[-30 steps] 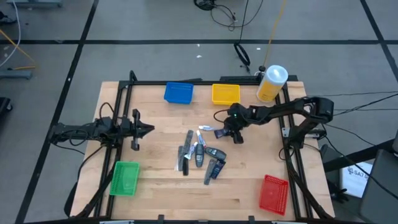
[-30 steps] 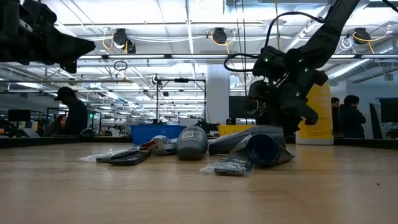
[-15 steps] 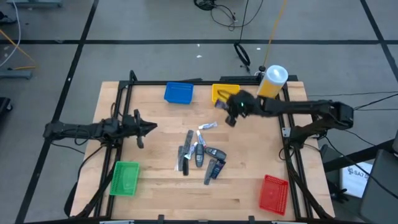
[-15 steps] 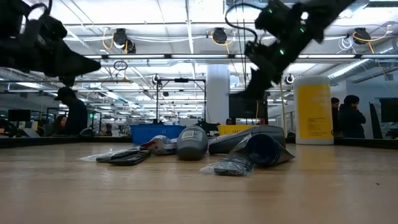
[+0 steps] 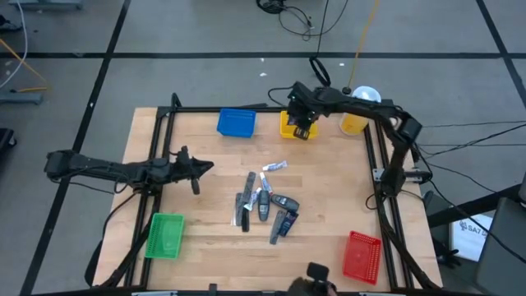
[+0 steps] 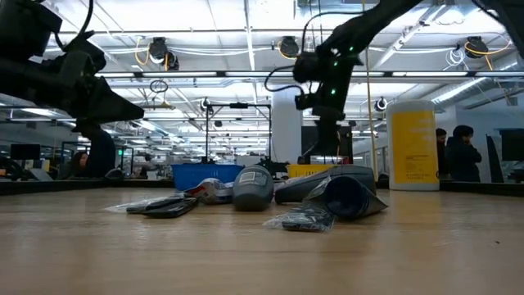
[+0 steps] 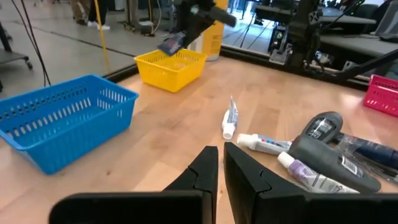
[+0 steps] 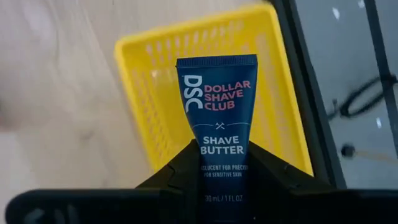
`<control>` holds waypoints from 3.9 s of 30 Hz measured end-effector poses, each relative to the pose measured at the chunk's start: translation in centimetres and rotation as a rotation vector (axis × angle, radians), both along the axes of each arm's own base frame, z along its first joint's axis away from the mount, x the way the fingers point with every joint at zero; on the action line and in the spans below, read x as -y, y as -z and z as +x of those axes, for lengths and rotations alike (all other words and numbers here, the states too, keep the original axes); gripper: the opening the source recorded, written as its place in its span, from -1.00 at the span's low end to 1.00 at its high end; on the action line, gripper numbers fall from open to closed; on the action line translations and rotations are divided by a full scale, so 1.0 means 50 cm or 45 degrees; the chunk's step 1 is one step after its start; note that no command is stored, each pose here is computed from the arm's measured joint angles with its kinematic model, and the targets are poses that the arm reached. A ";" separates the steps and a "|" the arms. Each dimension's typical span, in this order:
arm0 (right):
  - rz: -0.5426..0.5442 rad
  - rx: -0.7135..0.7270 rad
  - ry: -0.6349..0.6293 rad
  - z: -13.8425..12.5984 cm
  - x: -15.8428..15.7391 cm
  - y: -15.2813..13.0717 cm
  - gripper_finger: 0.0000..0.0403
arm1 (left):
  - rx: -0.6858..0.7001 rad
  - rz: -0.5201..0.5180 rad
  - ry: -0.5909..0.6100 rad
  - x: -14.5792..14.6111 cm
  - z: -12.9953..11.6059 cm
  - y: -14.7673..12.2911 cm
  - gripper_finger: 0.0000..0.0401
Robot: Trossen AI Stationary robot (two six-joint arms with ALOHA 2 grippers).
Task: Pick & Place Travel size toiletries
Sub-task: Put the blue shave cream into the yellow bin, then put the gray deodorant into the green bin
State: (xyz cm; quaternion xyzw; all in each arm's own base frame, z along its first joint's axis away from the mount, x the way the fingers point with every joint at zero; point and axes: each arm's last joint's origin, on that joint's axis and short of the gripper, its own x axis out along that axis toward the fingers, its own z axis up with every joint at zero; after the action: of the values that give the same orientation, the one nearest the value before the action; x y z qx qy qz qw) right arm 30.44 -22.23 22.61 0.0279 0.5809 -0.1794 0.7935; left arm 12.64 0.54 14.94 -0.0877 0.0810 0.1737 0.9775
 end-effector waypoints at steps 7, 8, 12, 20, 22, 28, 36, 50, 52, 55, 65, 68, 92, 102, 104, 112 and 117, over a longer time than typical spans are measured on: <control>0.047 -0.126 -0.093 0.014 0.027 0.073 -0.53 | 0.000 -0.035 0.007 0.001 0.014 0.005 -0.87; 0.047 -0.126 -0.093 0.016 0.028 0.078 -0.52 | 0.000 -0.031 0.008 0.001 0.015 0.006 -0.87; 0.041 -0.116 -0.095 0.021 0.030 0.084 -0.39 | -0.019 -0.029 0.010 0.002 0.018 0.009 -0.87; -0.164 -0.063 0.061 0.018 0.016 0.016 -0.02 | 0.099 0.066 0.065 0.003 0.023 -0.013 -0.87; -0.198 0.016 0.108 0.013 -0.010 -0.022 0.00 | 0.102 0.114 0.129 0.006 0.026 -0.020 -0.87; -0.249 0.347 -0.023 -0.003 -0.200 -0.052 -0.05 | 0.038 0.221 0.172 0.008 0.063 -0.071 -0.87; -0.110 0.799 -0.209 -0.071 -0.469 0.100 -0.15 | -0.402 0.394 0.264 0.013 0.188 -0.127 -0.87; -0.241 1.164 -0.008 -0.152 -0.625 0.205 -0.28 | -0.668 0.379 0.898 0.044 0.409 -0.073 -0.27; -0.226 1.167 -0.007 -0.155 -0.628 0.207 -0.28 | -0.709 0.372 0.998 0.049 0.430 -0.061 -0.05; -0.200 1.175 0.007 -0.159 -0.631 0.208 -0.28 | -0.767 0.433 1.127 0.063 0.458 -0.035 0.29; -0.115 1.191 0.081 -0.162 -0.634 0.212 -0.28 | -1.055 0.751 1.285 0.097 0.510 0.041 0.85; -0.111 1.194 0.088 -0.161 -0.634 0.212 -0.28 | -1.078 0.729 1.304 0.094 0.511 0.050 0.82; -0.205 1.164 0.043 -0.155 -0.621 0.210 -0.28 | -1.029 0.364 1.169 0.073 0.505 -0.007 -0.01; -0.281 1.138 0.062 -0.147 -0.597 0.210 -0.28 | -1.198 -0.136 0.888 0.100 0.399 -0.165 0.00; -0.322 1.122 0.042 -0.144 -0.590 0.209 -0.28 | -1.364 -0.311 0.747 0.117 0.361 -0.172 0.00; -0.464 1.194 0.009 -0.125 -0.559 0.184 -0.28 | -1.837 -0.814 0.179 0.277 0.210 -0.195 0.01; -0.522 1.236 0.004 -0.118 -0.547 0.171 -0.28 | -1.975 -1.040 -0.116 0.369 0.129 -0.204 0.04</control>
State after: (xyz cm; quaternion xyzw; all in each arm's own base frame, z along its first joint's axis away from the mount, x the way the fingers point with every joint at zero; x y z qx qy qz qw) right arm 24.54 5.10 14.06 -0.0471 0.0994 -0.2570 0.9601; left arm 19.11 -17.89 25.12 -0.2910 0.7750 0.1807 0.5311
